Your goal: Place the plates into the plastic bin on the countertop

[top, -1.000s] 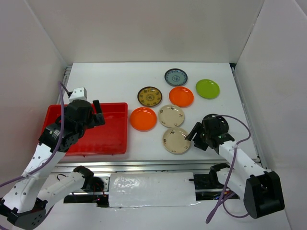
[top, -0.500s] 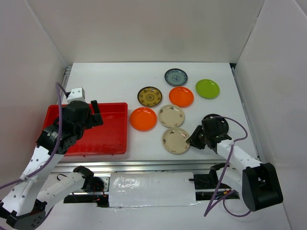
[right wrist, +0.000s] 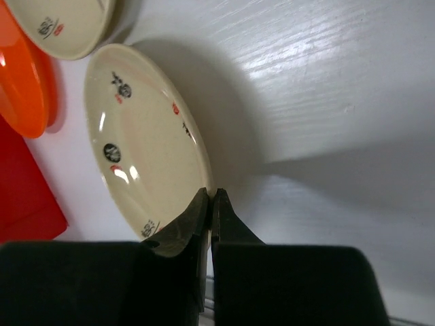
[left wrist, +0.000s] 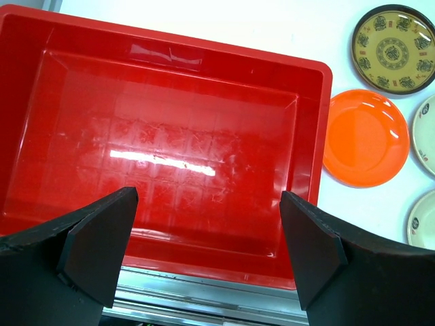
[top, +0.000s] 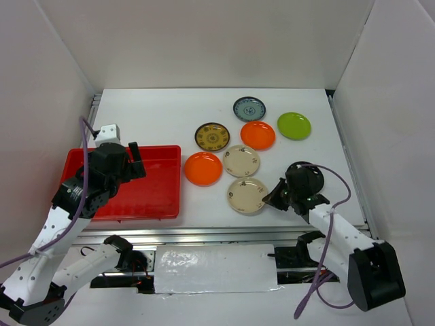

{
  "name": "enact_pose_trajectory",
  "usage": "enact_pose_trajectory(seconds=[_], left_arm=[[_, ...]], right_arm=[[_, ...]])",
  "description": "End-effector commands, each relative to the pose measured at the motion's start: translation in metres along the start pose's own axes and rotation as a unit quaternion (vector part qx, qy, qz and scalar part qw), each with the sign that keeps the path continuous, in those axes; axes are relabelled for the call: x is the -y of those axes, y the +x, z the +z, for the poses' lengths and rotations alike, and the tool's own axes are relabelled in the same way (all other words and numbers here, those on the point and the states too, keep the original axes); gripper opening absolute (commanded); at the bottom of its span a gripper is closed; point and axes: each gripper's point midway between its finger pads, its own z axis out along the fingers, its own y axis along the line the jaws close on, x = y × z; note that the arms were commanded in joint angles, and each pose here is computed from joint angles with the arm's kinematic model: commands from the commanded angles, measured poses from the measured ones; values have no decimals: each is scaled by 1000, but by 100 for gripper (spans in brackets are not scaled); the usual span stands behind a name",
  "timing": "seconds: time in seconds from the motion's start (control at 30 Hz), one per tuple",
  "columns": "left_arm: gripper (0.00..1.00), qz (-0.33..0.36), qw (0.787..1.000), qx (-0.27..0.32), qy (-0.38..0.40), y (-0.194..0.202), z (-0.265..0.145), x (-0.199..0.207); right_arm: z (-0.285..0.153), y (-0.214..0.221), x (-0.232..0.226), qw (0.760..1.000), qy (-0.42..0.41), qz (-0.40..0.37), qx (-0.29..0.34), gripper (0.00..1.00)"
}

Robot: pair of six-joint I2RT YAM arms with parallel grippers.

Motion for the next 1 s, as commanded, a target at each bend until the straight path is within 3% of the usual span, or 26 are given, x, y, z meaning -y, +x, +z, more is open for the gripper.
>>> enact_pose_trajectory(seconds=[0.0,0.2,0.4,0.67,0.7,0.83,0.9,0.97], left_arm=[[99,-8,1000,27,-10,-14,-8,-7],[99,-40,997,50,-38,-24,-16,-20],[99,-77,994,72,-33,-41,-29,-21],[99,-132,987,90,-25,-66,-55,-24],[99,-133,987,90,-16,-68,-57,-22],[99,-132,987,91,1,-73,-66,-19],[99,-128,988,90,0,-73,-65,-20],[99,-122,989,87,-2,-70,-65,-21]], right_arm=[[-17,-4,-5,1000,1,-4,30,0],[-81,-28,-69,992,-75,-27,94,0],[-109,-41,-158,980,-155,-89,84,0],[-42,9,-321,959,-191,-209,-23,0],[-9,22,-322,961,-167,-217,-44,0],[23,38,-375,954,-189,-223,-66,0],[57,59,-373,952,-178,-227,-103,0],[63,65,-389,948,-191,-228,-113,0]])
